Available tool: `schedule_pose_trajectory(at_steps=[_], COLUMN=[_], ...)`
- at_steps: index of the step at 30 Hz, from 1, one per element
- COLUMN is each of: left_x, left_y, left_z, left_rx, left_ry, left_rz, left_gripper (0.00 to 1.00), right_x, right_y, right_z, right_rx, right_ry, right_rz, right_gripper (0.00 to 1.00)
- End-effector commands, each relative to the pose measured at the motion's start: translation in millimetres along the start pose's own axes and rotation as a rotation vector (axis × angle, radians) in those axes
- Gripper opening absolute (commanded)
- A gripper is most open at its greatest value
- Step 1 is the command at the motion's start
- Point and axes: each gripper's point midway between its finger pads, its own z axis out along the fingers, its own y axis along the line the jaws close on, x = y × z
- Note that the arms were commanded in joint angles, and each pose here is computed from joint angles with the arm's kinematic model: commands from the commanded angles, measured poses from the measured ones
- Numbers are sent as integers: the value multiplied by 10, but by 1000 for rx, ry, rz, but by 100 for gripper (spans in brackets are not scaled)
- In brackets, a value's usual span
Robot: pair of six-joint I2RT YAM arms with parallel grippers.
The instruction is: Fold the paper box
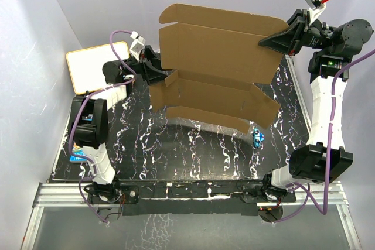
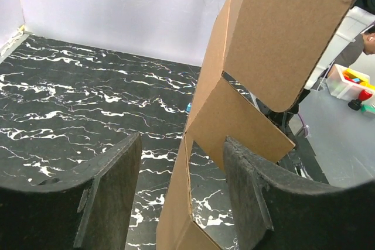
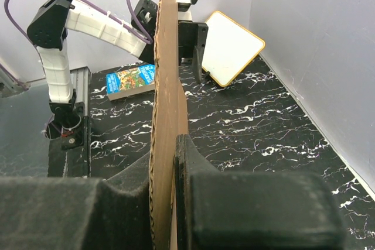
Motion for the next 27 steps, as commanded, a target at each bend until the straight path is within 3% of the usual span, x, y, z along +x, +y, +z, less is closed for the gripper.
schedule_pose_trajectory(at_steps=[1, 15, 27], left_x=[-293, -389, -201], left_y=[-355, -297, -288], left_z=[89, 341, 499], left_rx=[71, 78, 98], left_ry=[-21, -123, -134], left_rz=[297, 285, 254], left_gripper=[56, 60, 59], right_x=[-153, -130, -97], right_y=[121, 137, 126], right_z=[-10, -5, -3], right_rx=[23, 21, 24], right_ry=[-20, -24, -30], right_rz=[-69, -59, -37], right_gripper=[8, 8, 8])
